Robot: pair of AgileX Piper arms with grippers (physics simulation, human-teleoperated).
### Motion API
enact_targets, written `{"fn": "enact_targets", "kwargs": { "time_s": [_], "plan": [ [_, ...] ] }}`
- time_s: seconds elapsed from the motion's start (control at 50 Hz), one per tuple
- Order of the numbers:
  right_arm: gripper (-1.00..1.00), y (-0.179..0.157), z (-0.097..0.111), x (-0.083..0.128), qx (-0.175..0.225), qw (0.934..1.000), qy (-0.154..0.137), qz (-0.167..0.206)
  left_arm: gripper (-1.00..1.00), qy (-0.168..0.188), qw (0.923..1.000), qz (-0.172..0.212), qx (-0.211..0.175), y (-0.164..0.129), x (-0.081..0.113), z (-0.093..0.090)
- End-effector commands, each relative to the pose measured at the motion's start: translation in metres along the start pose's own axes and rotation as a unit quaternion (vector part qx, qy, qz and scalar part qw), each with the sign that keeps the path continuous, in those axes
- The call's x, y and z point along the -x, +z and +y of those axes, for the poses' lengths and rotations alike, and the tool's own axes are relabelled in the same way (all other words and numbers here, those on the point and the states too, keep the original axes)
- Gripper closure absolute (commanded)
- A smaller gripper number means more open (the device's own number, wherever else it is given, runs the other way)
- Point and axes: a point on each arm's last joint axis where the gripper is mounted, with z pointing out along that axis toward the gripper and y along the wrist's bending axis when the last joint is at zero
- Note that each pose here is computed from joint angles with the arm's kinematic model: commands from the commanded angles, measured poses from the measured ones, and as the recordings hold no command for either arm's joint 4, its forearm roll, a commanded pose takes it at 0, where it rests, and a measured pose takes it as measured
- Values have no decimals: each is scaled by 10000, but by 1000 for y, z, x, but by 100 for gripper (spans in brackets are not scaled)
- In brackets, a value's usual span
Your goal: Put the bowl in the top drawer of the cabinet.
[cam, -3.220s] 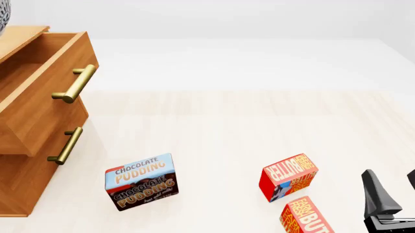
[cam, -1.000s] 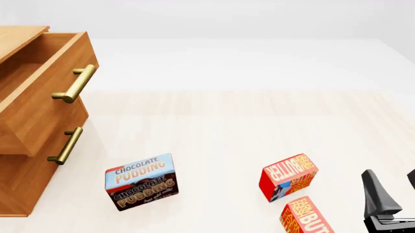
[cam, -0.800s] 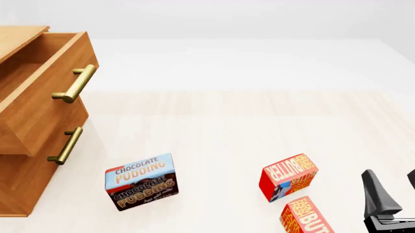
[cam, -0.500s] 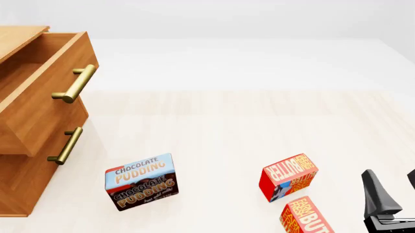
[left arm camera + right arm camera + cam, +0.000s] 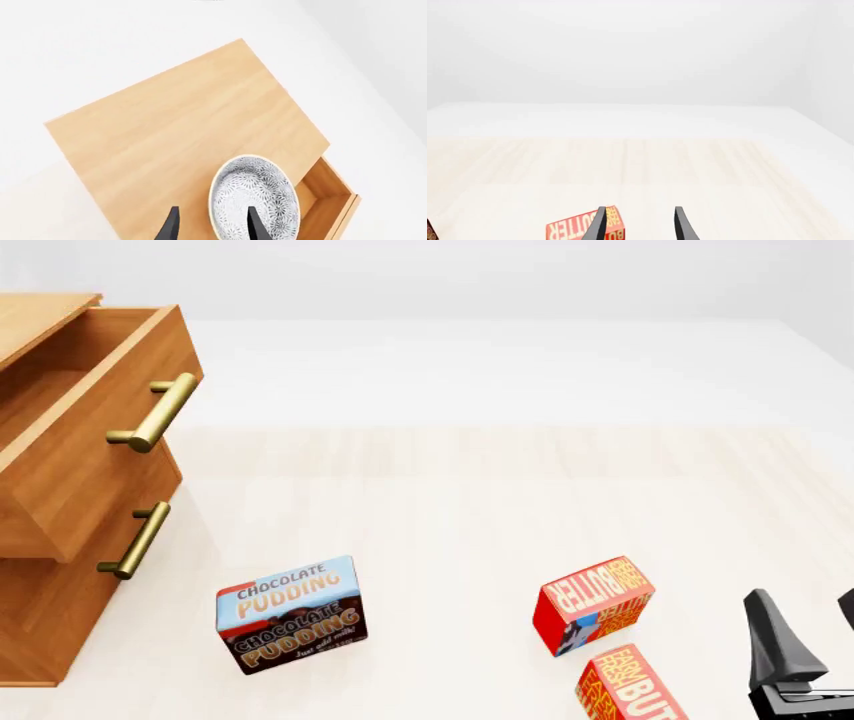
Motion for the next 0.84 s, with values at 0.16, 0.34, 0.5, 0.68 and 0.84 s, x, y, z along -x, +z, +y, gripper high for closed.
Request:
{"fn": "enact_targets", "kwargs": {
  "time_s": [0.16, 0.34, 0.5, 0.68, 0.84],
  "plan": [
    [-100, 0, 0, 0, 17, 10000, 13, -14, -100, 331, 9967, -172, -725, -81, -5, -23],
    [-100, 0, 0, 0, 23, 10000, 18, -27, -100, 443, 9945, -219, -922, -105, -6, -25],
    [-100, 0, 0, 1, 32, 10000, 24, -33, -100, 523, 9928, -191, -1064, -118, -10, -26],
    [-100, 0, 0, 1, 30, 10000, 23, -35, -100, 566, 9905, 10, -1255, -123, -27, -24],
    [-100, 0, 0, 1, 22, 10000, 23, -39, -100, 536, 9844, 503, -1599, -132, -56, -19]
  ]
}}
